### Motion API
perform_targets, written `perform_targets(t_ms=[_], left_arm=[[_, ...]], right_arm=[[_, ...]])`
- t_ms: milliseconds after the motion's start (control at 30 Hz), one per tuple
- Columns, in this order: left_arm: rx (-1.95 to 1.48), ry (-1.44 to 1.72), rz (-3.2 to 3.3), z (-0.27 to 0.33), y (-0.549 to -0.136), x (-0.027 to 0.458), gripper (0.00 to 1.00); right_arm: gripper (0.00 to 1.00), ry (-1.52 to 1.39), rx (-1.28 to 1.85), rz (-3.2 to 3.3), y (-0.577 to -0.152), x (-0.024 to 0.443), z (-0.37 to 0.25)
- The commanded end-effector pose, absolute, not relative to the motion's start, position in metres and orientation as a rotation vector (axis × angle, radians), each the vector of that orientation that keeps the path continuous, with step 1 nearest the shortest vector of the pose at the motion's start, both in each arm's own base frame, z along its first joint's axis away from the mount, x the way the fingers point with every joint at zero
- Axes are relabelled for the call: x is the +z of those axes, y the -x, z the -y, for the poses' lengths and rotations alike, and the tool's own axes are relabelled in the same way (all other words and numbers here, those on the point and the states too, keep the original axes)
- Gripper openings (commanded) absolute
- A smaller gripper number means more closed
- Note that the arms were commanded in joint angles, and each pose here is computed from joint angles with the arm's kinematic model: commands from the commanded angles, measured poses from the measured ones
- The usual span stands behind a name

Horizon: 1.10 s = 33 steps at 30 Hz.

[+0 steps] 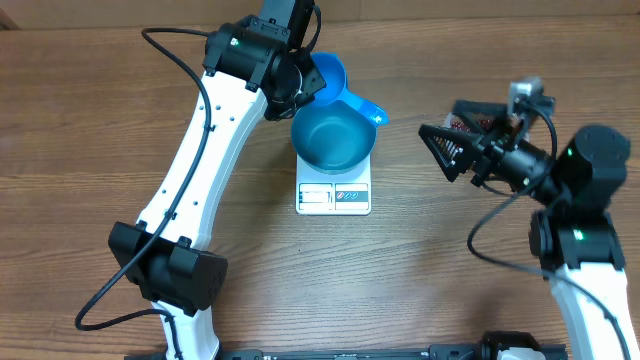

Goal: Scoop item into bowl and weigh 150g on scale
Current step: 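Bring the right gripper to the scoop and grasp its rim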

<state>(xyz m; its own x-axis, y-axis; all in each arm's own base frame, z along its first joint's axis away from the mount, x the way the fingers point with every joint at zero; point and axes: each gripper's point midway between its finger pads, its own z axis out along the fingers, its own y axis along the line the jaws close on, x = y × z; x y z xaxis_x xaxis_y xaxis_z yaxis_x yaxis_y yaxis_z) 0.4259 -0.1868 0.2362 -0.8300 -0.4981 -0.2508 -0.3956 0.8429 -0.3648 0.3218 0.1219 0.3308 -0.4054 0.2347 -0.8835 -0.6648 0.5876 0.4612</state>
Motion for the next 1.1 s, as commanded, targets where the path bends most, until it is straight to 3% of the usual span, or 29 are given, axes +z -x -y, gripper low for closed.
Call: perform_targets(t_ms=[0, 200, 400, 567, 733, 867, 1067], left_arm=[[-0.479, 0.679, -2.642, 0.192, -0.427, 0.252, 0.04], [-0.484, 0.692, -2.637, 0.192, -0.428, 0.253, 0.04], [-0.546, 0.979, -2.578, 0.193, -0.427, 0.253, 0.04], [-0.612, 1.194, -2.528, 0.199, -0.424, 0.253, 0.04], [-0.647, 1.205, -2.535, 0.21, -0.421, 0.254, 0.04], [-0.667, 1.184, -2.558, 0.22, -0.416, 0.254, 0.04], [-0.67, 1.149, -2.58, 0.232, -0.409, 0.254, 0.04]], right_arm=[[1.0, 0.421, 1.327, -1.744, -0.308, 0.334, -0.141], [1.0, 0.077, 1.435, -1.898, -0.347, 0.3, -0.132], [1.0, -0.267, 1.517, -1.964, -0.374, 0.278, -0.122], [1.0, -0.221, 1.518, -1.923, -0.377, 0.287, -0.13], [1.0, -0.278, 1.498, -1.908, -0.384, 0.289, -0.138], [0.88, -0.316, 1.497, -1.903, -0.386, 0.289, -0.147], [0.86, -0.263, 1.498, -1.865, -0.385, 0.299, -0.158]])
